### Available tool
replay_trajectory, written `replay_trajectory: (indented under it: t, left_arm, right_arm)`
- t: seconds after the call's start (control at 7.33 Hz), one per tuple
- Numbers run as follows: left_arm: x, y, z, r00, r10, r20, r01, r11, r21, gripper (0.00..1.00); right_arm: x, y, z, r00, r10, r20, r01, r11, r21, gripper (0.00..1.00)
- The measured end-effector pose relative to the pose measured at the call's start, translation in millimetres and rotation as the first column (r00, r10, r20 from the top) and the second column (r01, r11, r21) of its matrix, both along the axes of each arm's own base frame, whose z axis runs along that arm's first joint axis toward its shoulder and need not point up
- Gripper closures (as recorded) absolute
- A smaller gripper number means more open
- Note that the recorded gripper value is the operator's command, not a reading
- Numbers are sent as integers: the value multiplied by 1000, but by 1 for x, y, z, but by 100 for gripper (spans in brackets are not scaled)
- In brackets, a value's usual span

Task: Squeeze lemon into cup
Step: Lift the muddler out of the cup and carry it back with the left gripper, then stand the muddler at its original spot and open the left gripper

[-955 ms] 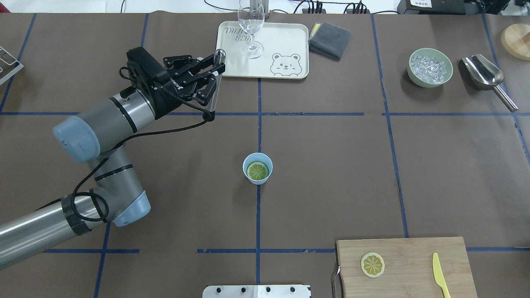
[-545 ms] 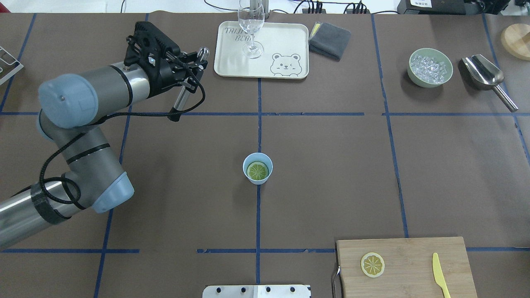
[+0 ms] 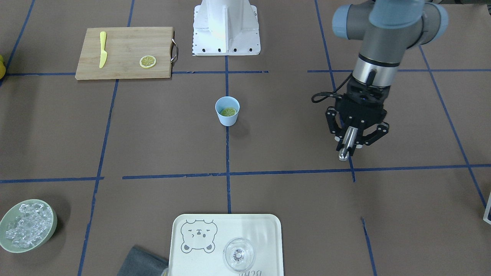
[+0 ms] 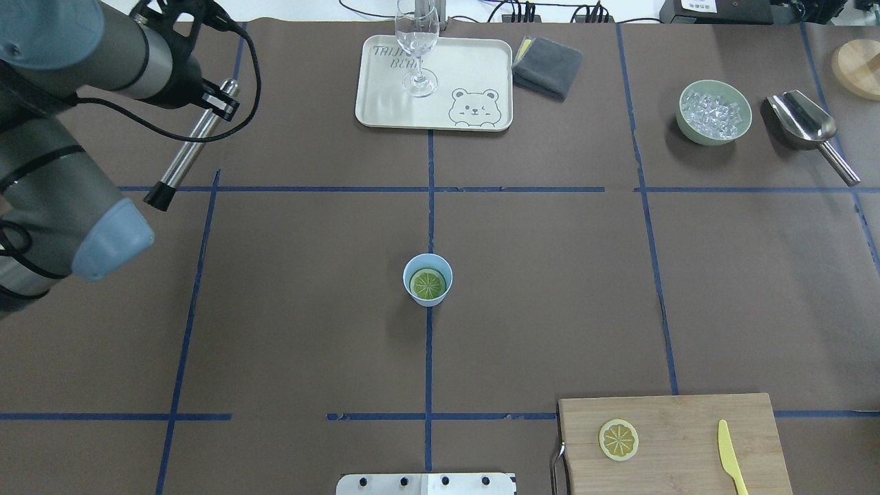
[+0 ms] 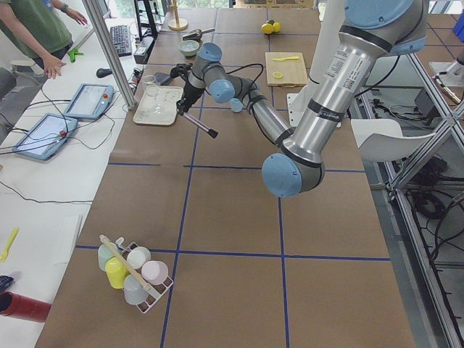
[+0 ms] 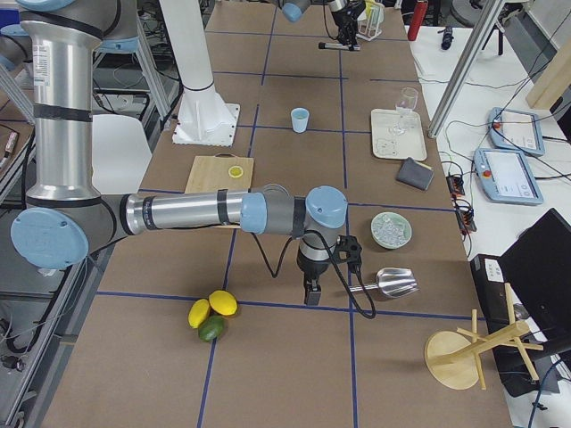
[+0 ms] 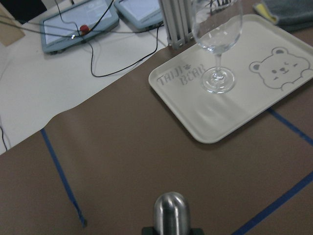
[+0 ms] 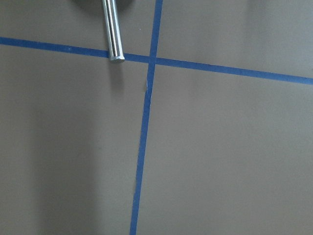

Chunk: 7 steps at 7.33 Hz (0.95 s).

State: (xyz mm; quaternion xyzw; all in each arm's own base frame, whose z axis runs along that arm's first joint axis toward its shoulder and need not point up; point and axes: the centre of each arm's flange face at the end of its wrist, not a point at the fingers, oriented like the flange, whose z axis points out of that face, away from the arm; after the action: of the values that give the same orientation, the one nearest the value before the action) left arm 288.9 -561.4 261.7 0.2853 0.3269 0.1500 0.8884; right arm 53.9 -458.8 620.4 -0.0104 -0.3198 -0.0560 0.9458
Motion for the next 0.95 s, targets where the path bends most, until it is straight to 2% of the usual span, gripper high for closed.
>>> replay_trajectory:
  t: [0.14,0.27,0.55,0.68,0.95]
  left_arm:
    - [-24,-5,28,1000,13,-5,-14,993,-120,100]
    - [-39,-3,60,1000,22,-21,-26,975,-219,100]
    - [-50,5,105,998,-40,-43,20,925,-378,100]
    - [-48,4,124,995,-82,-50,53,901,-431,100]
    - [-48,8,182,986,-144,-81,90,880,-467,100]
  right_arm:
    - [0,1,1,1000,0,1,0,1000,-3,0]
    - [0,2,3,1000,0,1,0,1000,-6,0]
    - [0,3,4,1000,0,1,0,1000,-10,0]
    - [0,4,5,1000,0,1,0,1000,-11,0]
    - [0,4,5,1000,0,1,0,1000,-10,0]
